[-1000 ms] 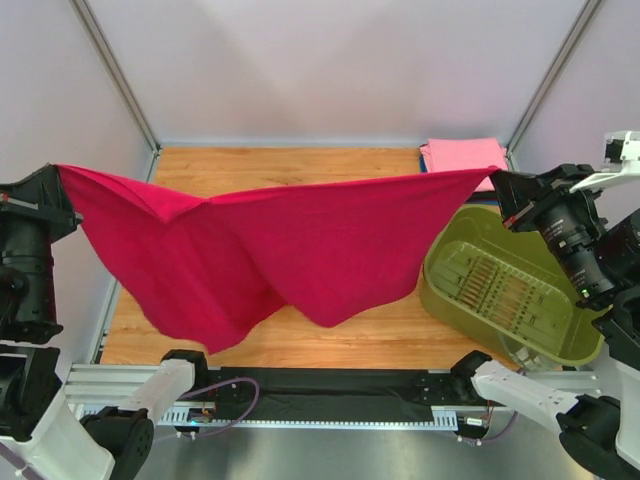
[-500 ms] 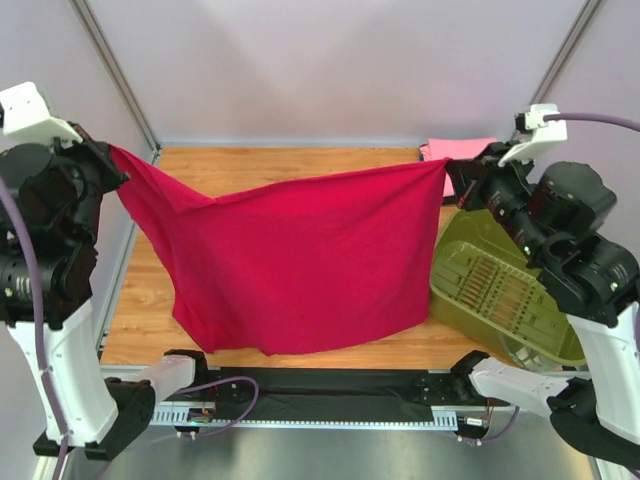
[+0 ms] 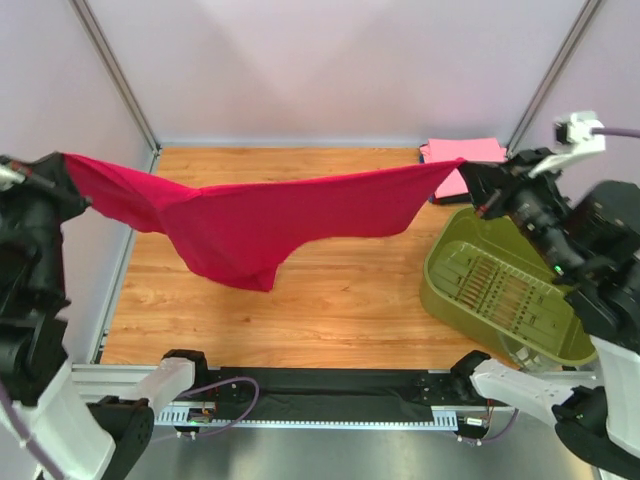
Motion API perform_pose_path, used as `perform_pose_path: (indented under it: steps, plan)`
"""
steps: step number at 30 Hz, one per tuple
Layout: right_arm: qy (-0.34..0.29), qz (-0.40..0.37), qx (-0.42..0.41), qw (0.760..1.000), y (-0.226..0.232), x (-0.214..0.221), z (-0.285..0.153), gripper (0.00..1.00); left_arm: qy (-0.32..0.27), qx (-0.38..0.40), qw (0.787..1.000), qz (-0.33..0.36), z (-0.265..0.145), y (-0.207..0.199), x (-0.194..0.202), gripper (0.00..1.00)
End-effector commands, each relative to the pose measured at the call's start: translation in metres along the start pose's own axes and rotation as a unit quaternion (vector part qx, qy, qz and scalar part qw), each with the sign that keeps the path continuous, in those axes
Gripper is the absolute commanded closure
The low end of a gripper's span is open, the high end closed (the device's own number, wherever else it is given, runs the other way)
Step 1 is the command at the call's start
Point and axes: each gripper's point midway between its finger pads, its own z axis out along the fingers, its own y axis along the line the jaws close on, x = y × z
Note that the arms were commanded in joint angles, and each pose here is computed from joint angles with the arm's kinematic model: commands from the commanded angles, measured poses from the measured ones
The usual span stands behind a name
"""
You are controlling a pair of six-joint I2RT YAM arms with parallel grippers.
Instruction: Fold and stack the t-shirts
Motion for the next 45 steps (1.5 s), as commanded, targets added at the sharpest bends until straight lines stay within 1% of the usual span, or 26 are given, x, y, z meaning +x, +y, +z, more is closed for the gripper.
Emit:
perform_pose_path:
  steps: [1, 8, 13, 15, 18, 21, 24, 25, 26, 27, 28, 29, 30, 32, 33, 34, 35, 36, 37, 39, 40, 41, 42, 43, 44, 45]
  plan:
    - [-0.043, 0.032, -0.045, 0.998, 0.010, -0.025, -0.044, 1.00, -0.100, 0.006, 0.994, -0.039, -0.047, 0.012, -0.056, 1.00]
    - [-0.080, 0.054, -0.097, 0.991, 0.016, -0.037, -0.103, 1.00, -0.142, 0.072, 0.983, -0.090, -0.092, 0.002, -0.086, 1.00]
    - [-0.087, 0.071, -0.132, 0.985, 0.027, -0.047, -0.121, 1.00, -0.163, 0.090, 0.975, -0.122, -0.104, -0.002, -0.099, 1.00]
    - [-0.100, 0.069, -0.150, 0.981, 0.032, -0.055, -0.127, 1.00, -0.162, 0.091, 0.975, -0.121, -0.099, -0.004, -0.099, 1.00]
    - [-0.100, 0.040, -0.139, 0.984, 0.030, -0.053, -0.112, 1.00, -0.140, 0.083, 0.982, -0.091, -0.071, -0.011, -0.088, 1.00]
    - [-0.086, 0.007, -0.079, 0.993, 0.015, -0.034, -0.063, 1.00, -0.095, 0.071, 0.992, -0.044, -0.020, -0.024, -0.058, 1.00]
    - [-0.082, -0.001, -0.024, 0.996, 0.001, -0.006, 0.000, 1.00, -0.025, 0.051, 0.998, 0.019, 0.049, -0.033, 0.005, 1.00]
    - [-0.046, -0.010, -0.007, 0.999, -0.003, 0.027, 0.030, 1.00, -0.007, 0.044, 0.998, 0.033, 0.065, -0.033, 0.024, 1.00]
    - [-0.033, -0.010, 0.003, 0.999, -0.007, 0.042, 0.046, 1.00, 0.024, 0.032, 0.998, 0.052, 0.093, -0.032, 0.064, 1.00]
    - [-0.042, -0.010, 0.005, 0.999, -0.006, 0.046, 0.061, 1.00, 0.044, 0.031, 0.996, 0.075, 0.111, -0.033, 0.090, 1.00]
    - [-0.023, -0.016, 0.018, 0.999, -0.010, 0.066, 0.083, 1.00, 0.043, 0.037, 0.995, 0.082, 0.128, -0.038, 0.103, 1.00]
    - [0.000, -0.024, 0.040, 0.999, -0.022, 0.094, 0.100, 1.00, 0.076, 0.041, 0.991, 0.097, 0.144, -0.039, 0.140, 1.00]
    - [-0.012, -0.011, 0.054, 0.998, -0.029, 0.097, 0.114, 1.00, 0.102, 0.046, 0.987, 0.111, 0.165, -0.042, 0.171, 1.00]
    - [0.021, -0.007, 0.101, 0.995, -0.062, 0.133, 0.149, 1.00, 0.117, 0.051, 0.983, 0.131, 0.197, -0.047, 0.207, 1.00]
    - [0.023, 0.002, 0.112, 0.993, -0.071, 0.142, 0.163, 1.00, 0.161, 0.047, 0.975, 0.145, 0.224, -0.046, 0.254, 1.00]
    - [0.053, -0.001, 0.131, 0.990, -0.088, 0.171, 0.185, 1.00, 0.179, 0.047, 0.972, 0.148, 0.238, -0.048, 0.273, 1.00]
    - [0.059, -0.001, 0.153, 0.986, -0.108, 0.179, 0.196, 1.00, 0.178, 0.051, 0.972, 0.147, 0.255, -0.052, 0.276, 1.00]
    - [0.054, 0.002, 0.155, 0.986, -0.115, 0.178, 0.210, 1.00, 0.218, 0.062, 0.962, 0.152, 0.277, -0.055, 0.323, 1.00]
    - [0.086, -0.001, 0.169, 0.982, -0.130, 0.208, 0.230, 1.00, 0.226, 0.068, 0.959, 0.154, 0.290, -0.056, 0.338, 1.00]
    - [0.101, 0.003, 0.182, 0.978, -0.154, 0.220, 0.252, 1.00, 0.223, 0.071, 0.959, 0.157, 0.320, -0.061, 0.349, 1.00]
    - [0.117, 0.004, 0.176, 0.977, -0.161, 0.232, 0.275, 1.00, 0.257, 0.068, 0.950, 0.162, 0.336, -0.055, 0.392, 1.00]
    - [0.126, 0.004, 0.181, 0.975, -0.172, 0.237, 0.284, 1.00, 0.244, 0.070, 0.955, 0.156, 0.352, -0.056, 0.385, 1.00]
    - [0.165, 0.005, 0.180, 0.970, -0.182, 0.270, 0.298, 1.00, 0.259, 0.076, 0.953, 0.135, 0.360, -0.060, 0.412, 1.00]
    - [0.149, 0.005, 0.173, 0.973, -0.182, 0.254, 0.313, 1.00, 0.258, 0.065, 0.956, 0.121, 0.370, -0.047, 0.415, 1.00]
    - [0.154, 0.005, 0.175, 0.972, -0.189, 0.258, 0.322, 1.00, 0.248, 0.062, 0.960, 0.110, 0.380, -0.043, 0.409, 1.00]
    - [0.177, 0.006, 0.180, 0.968, -0.197, 0.281, 0.332, 1.00, 0.264, 0.067, 0.956, 0.104, 0.386, -0.042, 0.431, 1.00]
